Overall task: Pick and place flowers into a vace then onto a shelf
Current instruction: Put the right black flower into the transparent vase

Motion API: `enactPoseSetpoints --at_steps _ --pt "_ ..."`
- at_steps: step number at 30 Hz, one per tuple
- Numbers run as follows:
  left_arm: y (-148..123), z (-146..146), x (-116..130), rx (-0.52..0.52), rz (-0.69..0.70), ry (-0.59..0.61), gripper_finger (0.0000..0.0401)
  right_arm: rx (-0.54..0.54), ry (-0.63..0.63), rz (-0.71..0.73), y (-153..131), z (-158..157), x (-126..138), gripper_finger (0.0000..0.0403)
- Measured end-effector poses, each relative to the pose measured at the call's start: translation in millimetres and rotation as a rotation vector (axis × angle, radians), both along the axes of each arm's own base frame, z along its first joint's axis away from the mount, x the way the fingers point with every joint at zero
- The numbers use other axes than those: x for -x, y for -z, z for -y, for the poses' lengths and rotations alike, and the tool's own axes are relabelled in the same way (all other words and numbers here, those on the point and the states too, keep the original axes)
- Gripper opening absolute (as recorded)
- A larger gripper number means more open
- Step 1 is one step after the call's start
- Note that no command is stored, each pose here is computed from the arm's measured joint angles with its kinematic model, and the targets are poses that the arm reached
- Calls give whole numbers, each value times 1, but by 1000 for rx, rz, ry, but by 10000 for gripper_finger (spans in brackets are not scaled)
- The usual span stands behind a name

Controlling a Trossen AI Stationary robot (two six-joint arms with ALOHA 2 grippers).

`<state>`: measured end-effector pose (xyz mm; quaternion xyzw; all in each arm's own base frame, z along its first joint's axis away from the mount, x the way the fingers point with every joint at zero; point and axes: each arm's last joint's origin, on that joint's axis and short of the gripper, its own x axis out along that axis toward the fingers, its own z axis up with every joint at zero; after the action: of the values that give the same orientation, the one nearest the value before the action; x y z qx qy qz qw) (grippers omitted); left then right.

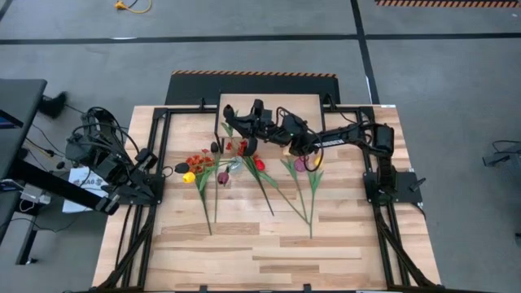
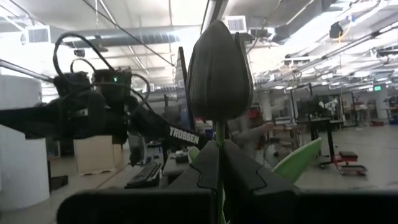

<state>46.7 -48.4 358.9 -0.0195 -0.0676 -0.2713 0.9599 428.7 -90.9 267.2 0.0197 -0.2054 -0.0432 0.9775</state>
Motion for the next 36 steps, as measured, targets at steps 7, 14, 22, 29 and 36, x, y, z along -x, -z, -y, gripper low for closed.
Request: enactPoseSetpoints --at_steps 7,14,22,29,36 --pt "0 0 0 5 -2 1 16 -11 1 -56 5 1 -2 0" --pt "0 0 0 17 -10 3 16 -25 1 -121 11 1 -4 22" --pt "0 0 0 19 -11 3 16 -48 -1 -230 21 2 -6 40" --pt "0 0 0 20 -11 3 16 -61 -2 -292 27 2 -7 42" --pt "0 0 0 31 -18 5 16 -65 3 -395 32 1 -6 59"
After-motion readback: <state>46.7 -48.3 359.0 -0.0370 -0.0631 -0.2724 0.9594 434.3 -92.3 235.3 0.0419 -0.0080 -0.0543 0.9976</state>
